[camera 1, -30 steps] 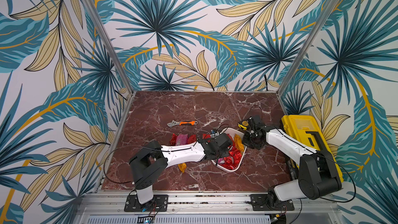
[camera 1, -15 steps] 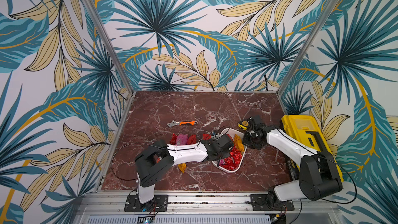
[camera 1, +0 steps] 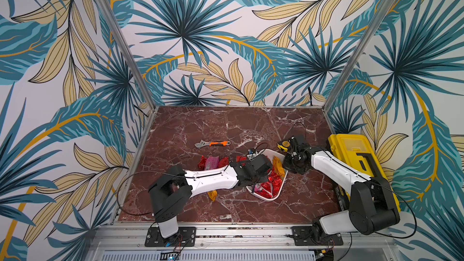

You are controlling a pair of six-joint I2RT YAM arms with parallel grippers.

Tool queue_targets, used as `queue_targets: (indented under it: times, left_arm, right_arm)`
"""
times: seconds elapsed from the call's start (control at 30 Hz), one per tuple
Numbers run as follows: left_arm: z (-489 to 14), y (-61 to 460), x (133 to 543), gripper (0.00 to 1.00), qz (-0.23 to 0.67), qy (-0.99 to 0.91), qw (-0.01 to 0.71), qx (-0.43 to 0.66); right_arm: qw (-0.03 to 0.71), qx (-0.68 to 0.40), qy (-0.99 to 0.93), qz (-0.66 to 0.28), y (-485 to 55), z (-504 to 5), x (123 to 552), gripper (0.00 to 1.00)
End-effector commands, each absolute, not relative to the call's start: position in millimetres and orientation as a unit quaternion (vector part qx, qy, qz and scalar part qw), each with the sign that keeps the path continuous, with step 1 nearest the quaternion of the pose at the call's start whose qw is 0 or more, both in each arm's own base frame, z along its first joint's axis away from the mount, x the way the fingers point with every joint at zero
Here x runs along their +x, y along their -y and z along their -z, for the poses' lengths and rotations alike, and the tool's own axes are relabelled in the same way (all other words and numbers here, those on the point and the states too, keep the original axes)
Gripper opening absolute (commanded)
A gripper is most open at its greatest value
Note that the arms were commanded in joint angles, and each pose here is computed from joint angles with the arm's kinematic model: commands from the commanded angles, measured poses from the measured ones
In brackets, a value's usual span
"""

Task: Take the tea bags out of the storage box
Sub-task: Pick up the tea bag from the storage box, then place the tea bag at the center of the board.

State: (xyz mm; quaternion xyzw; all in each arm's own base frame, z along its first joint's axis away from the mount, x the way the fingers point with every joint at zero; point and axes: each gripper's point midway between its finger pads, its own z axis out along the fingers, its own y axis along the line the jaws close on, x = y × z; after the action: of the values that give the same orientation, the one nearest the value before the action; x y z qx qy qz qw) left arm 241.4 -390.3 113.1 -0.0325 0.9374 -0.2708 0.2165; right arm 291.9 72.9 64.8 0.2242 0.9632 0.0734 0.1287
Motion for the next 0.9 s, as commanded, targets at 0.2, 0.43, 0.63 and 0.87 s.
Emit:
queue_targets:
  times: [0.2,0.43,0.63,0.87]
  left_arm:
    - [-159,366,222,0.01,0.291,-0.919,0.258,0.06]
    - [-164,290,209,0.0,0.201,-0.934,0.279,0.096]
    - [-143,217,211,0.0,0.11,-0.953,0.272,0.076]
    - [-108,193,218,0.0,0.074,-0.969,0.225,0.077]
  right_arm:
    - [0.13,0.21,-0.966,-0.075,-73,-72,289,0.1]
    - [0.129,0.192,-0.969,-0.09,-79,-74,292,0.1]
    - [0.133,0.176,-0.971,-0.093,-81,-76,294,0.1]
    - [0.127,0.171,-0.972,-0.097,-83,-73,293,0.1]
